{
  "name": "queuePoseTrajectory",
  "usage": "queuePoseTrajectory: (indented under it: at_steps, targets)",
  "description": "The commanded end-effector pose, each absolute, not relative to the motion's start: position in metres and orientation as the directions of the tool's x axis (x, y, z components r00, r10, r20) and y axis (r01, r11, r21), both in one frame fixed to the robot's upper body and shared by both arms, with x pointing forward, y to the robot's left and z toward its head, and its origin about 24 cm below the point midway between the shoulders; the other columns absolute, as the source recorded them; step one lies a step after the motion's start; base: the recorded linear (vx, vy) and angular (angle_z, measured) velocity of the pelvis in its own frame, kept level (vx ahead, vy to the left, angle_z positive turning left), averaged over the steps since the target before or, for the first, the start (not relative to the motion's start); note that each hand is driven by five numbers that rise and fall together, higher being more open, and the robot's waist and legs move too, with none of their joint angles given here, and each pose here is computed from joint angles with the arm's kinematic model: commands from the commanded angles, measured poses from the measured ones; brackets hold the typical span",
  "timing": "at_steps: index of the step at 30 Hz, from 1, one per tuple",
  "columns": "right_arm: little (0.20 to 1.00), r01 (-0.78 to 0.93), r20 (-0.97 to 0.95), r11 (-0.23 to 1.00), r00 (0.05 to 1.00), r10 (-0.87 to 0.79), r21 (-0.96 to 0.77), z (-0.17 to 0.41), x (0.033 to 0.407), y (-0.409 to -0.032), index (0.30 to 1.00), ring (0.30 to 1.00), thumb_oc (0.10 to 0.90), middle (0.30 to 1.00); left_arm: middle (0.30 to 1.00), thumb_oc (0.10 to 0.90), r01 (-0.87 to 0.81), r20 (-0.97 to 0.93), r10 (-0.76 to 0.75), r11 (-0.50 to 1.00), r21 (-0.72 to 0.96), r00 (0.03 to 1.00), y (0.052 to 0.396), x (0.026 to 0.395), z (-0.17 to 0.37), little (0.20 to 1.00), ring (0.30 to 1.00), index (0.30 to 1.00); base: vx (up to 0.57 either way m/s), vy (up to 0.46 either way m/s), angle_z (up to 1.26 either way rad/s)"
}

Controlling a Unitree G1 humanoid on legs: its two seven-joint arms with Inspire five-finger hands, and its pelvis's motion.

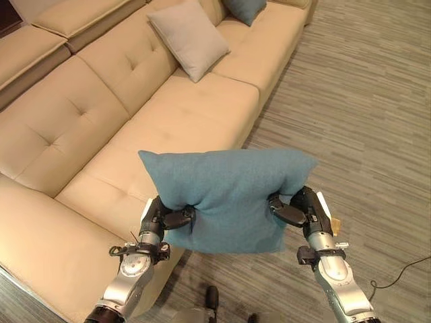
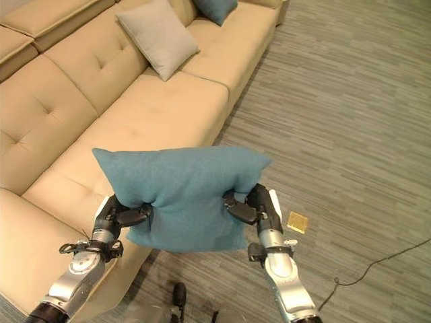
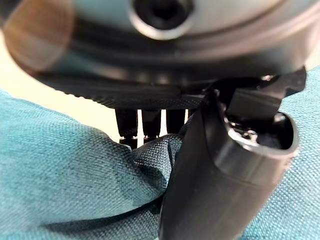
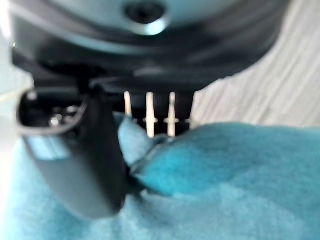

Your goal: Pick up all the scattered cushions and arrange them neatly on the sofa.

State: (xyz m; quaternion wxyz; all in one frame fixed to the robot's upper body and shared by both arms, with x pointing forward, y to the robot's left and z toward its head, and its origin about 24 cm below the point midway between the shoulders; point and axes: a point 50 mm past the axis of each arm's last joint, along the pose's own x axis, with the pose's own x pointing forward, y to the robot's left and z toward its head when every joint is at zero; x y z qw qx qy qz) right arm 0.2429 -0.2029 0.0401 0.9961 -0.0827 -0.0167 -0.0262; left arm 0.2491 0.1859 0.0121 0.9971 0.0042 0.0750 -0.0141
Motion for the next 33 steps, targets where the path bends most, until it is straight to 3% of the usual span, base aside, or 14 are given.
queuePoseTrajectory:
  at_steps: [1,21,33]
  targets:
    - [0.3,-0.106,0.348,0.985,0.926,0.147,-0.133,0.101,0.257,-0.165,0.3,0.3,0.4,0.3,0.3,0.4,0.259,0.276,-0.22,0.96,-0.112,0.936,0.134,0.264,0.088,0.3,0.3,0.3,0.16,-0.046,0.15]
    - [0.3,-0.028,0.355,0.994,0.933,0.063,-0.102,0.101,0.252,-0.187,0.3,0.3,0.4,0.3,0.3,0.4,0.283,0.259,-0.238,0.947,-0.15,0.936,0.126,0.266,0.082,0.3,0.3,0.3,0.22,-0.161,0.49]
    - [0.3,-0.041,0.33,0.994,0.941,0.072,-0.1,0.094,0.25,-0.178,0.3,0.3,0.4,0.3,0.3,0.4,0.25,0.229,-0.212,0.957,-0.149,0.95,0.135,0.262,0.077,0.3,0.3,0.3,0.27,0.072,0.09]
